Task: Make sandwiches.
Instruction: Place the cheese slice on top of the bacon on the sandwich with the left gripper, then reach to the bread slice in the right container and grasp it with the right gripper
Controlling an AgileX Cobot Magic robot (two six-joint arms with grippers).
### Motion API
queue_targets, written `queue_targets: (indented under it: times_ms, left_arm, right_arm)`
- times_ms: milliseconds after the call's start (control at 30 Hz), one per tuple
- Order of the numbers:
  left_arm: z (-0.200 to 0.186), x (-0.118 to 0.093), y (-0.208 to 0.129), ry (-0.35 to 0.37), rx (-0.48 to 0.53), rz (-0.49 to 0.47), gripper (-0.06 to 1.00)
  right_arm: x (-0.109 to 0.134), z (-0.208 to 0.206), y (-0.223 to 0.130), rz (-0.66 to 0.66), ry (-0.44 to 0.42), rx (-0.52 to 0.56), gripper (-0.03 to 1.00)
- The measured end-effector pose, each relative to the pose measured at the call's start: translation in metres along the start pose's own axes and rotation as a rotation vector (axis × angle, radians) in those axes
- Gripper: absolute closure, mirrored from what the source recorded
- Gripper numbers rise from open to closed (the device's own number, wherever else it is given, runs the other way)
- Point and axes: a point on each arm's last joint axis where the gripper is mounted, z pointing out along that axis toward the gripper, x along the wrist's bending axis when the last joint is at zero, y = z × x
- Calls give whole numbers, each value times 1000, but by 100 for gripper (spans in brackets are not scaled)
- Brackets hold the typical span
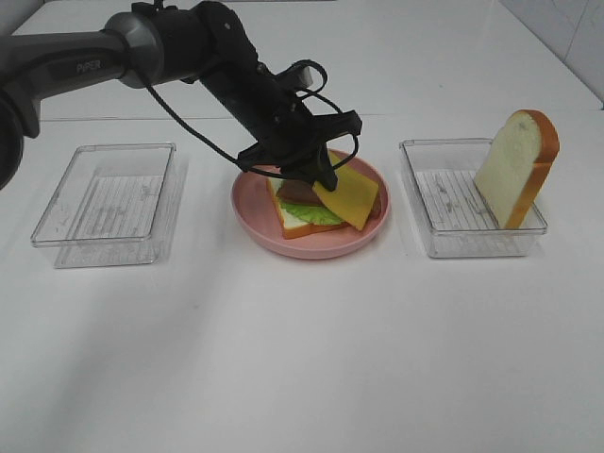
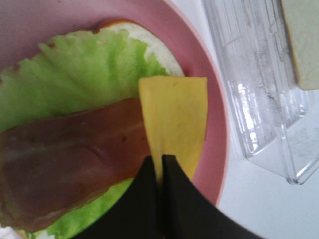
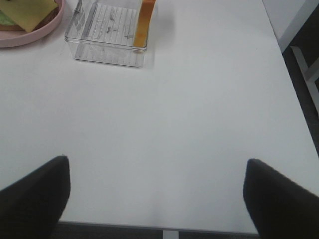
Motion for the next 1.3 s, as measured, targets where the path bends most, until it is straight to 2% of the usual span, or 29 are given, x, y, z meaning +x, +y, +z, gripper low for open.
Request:
queue_targets:
  times_ms: [200,267,567,600,633,667,700,733,767,800,833,867,900,967,1100,1133,1167,1233,1267,1300]
  left_arm:
    - [0,6,0,61,3,-6,94]
    - [-1,9,0,102,0,6,94]
    - [0,9,0,111,-3,8,93]
    - [0,9,0,113,-4,7,85]
    - [0,9,0,113,-4,7,85]
    - [0,9,0,113,-4,6,78]
    - [-1,9,1,112,-7,8,63]
    - [-1,9,1,112,-7,8,63]
    - [-4,6,4,106,-20,15,52]
    - [-7,3,6,101,-28,19,28]
    - [-7,3,6,101,-28,19,28]
    - [-13,-3,10,92,-39,31,10]
    - [-13,-3,10,92,-39,31,10]
    - [-27,-12,19,97,-68,72,-1]
    - [-40,-19,24,119,-84,95,-3]
    - [-50,-22,28,150,-94,110,-4]
    - [-50,-22,28,150,-94,110,-4]
    - [-64,-25,31,210,-99,129,-4]
    - [-64,-25,31,210,-99,129,-4]
    - [-73,-26,33,250,-101,144,-4]
  right_arm:
    - [0,0,0,0,0,0,5]
    - [0,0,0,0,0,0,5]
    - [0,0,0,0,0,0,5]
    - [0,0,0,0,0,0,5]
    - [0,0,0,0,0,0,5]
    - [0,0,0,0,0,0,5]
    - [0,0,0,0,0,0,5]
    - [0,0,0,0,0,0,5]
    - [0,0,0,0,0,0,5]
    - [0,0,0,0,0,0,5]
    - [0,0,0,0,0,0,5]
    - [0,0,0,0,0,0,5]
    - [0,0,0,0,0,0,5]
    - [0,0,0,0,0,0,5]
    - [0,0,0,0,0,0,5]
    - [0,0,0,0,0,0,5]
    - [0,0,0,0,0,0,5]
    - [0,0,0,0,0,0,5]
    - [0,0,0,0,0,0,5]
    - [0,0,0,0,0,0,5]
